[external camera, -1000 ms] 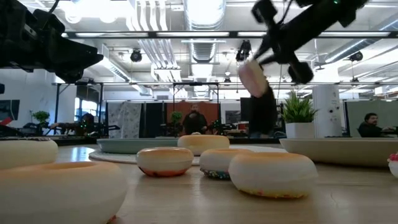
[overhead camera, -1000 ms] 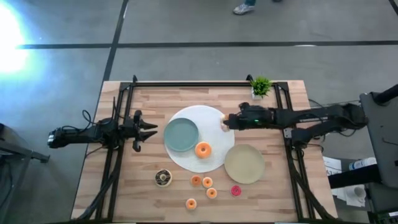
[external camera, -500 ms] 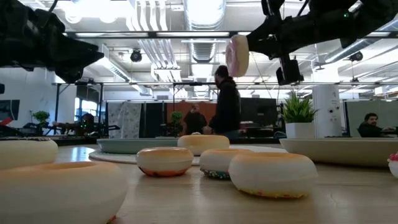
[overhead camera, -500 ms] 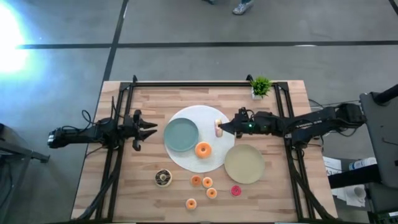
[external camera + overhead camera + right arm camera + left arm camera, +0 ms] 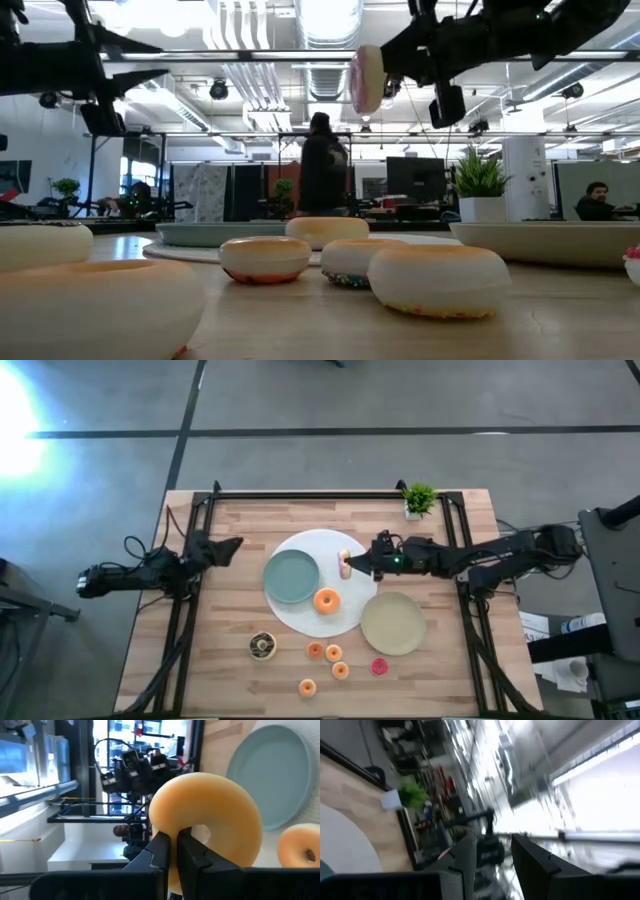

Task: Pick & Place donuts
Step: Put the big pink donut on the blue plate

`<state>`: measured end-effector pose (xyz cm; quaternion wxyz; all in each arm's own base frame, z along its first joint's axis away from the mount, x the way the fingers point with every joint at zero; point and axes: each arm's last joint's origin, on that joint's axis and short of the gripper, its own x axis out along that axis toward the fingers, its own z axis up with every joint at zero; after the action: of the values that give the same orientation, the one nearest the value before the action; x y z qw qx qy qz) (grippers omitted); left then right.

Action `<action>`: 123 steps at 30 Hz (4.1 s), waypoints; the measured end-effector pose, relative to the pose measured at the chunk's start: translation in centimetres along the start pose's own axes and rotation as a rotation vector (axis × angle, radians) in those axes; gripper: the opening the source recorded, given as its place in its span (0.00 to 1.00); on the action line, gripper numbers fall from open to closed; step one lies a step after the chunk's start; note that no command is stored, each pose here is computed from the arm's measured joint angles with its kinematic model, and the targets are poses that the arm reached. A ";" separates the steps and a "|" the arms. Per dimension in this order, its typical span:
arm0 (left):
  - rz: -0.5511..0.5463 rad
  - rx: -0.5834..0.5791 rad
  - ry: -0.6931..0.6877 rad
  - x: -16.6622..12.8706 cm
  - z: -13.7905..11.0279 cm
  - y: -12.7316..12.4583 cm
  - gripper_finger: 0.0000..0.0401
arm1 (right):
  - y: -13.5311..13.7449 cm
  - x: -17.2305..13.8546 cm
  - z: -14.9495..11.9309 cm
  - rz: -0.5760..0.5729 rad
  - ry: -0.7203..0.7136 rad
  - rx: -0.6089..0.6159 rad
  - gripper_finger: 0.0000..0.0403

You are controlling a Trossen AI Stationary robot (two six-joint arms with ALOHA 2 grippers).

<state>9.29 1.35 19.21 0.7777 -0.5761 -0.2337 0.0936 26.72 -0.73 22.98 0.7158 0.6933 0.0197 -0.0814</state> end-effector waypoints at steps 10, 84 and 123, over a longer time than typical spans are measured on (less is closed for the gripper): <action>-0.073 0.124 0.000 0.3 0.4 -1.9 0.25 | 0.5 3.6 -0.1 0.061 0.010 0.058 0.03; 0.093 1.414 0.885 12.5 -7.4 -11.3 0.34 | 2.5 10.3 0.7 0.179 0.665 -0.034 0.03; -0.151 1.259 1.050 15.9 -9.9 -10.3 0.50 | 2.3 10.5 -0.2 0.205 0.865 -0.378 0.03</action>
<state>26.54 -3.79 30.65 0.9674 0.0162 0.2185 -0.1269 37.41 -1.44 23.82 0.7597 0.5197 0.2615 0.2905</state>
